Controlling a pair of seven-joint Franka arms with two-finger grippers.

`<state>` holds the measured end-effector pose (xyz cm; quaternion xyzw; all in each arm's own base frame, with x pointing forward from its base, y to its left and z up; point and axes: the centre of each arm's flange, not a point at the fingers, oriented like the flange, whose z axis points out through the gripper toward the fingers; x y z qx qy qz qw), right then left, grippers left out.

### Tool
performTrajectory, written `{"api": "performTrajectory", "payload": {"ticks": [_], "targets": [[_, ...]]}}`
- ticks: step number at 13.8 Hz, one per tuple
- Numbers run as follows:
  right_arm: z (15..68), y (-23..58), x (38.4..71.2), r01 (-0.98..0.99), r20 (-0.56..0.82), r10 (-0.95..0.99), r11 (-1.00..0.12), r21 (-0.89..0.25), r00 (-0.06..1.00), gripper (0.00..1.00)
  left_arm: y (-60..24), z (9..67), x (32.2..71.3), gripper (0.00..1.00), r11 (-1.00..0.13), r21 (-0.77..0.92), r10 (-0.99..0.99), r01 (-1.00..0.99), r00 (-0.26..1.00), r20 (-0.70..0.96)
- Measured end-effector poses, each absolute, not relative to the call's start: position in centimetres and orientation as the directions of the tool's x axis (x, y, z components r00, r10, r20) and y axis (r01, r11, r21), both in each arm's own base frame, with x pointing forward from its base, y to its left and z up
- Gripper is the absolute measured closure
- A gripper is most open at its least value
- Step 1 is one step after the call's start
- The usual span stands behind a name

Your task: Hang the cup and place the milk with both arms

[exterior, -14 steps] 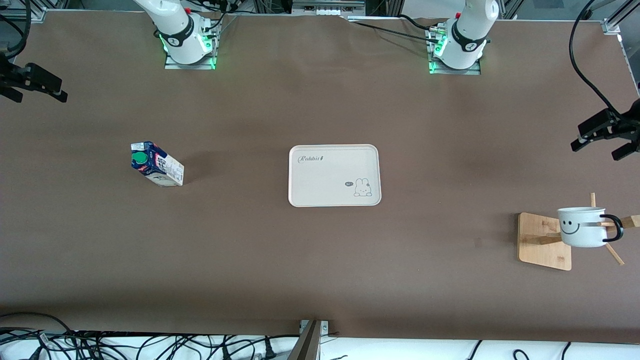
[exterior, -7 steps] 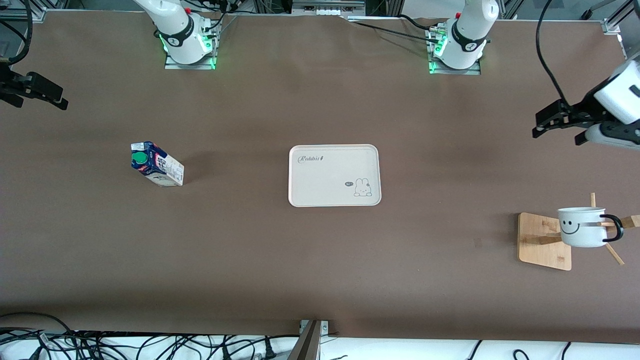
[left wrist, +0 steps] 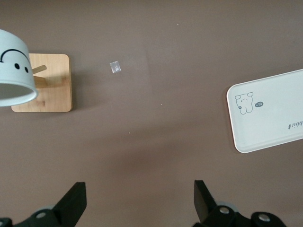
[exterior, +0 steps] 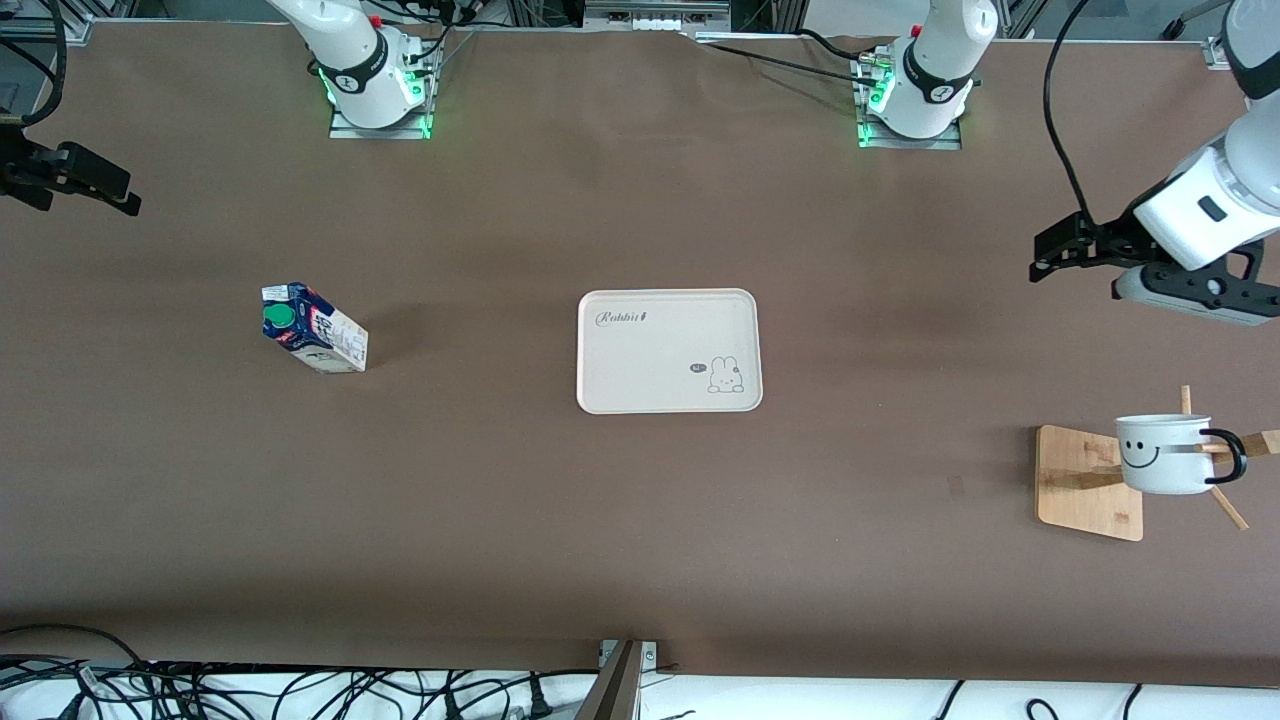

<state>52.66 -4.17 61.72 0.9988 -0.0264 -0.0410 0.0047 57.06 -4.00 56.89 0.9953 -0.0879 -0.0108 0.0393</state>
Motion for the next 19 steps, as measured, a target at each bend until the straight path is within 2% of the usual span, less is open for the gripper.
{"api": "performTrajectory", "payload": {"ticks": [6, 11, 15, 19], "targets": [[61.7, -4.1, 52.6, -0.056, -0.084, -0.057, -0.998, 0.012, 0.995, 0.00, -4.3, 57.1, 57.0, 0.00, -0.990, 0.089, -0.120, -0.107, 0.980, -0.160], [61.7, -4.1, 52.6, -0.056, -0.084, -0.057, -0.998, 0.012, 0.995, 0.00, -3.5, 56.6, 57.6, 0.00, -0.997, 0.068, -0.060, -0.047, 0.977, -0.207], [61.7, -4.1, 52.6, -0.055, -0.085, -0.056, -0.998, 0.012, 0.995, 0.00, -3.2, 60.8, 56.3, 0.00, -1.000, -0.001, -0.017, -0.018, 0.974, -0.226], [61.7, -4.1, 52.6, -0.055, -0.087, -0.056, -0.998, 0.012, 0.995, 0.00, -3.4, 61.6, 56.2, 0.00, -0.999, -0.028, -0.019, -0.025, 0.977, -0.212]]}}
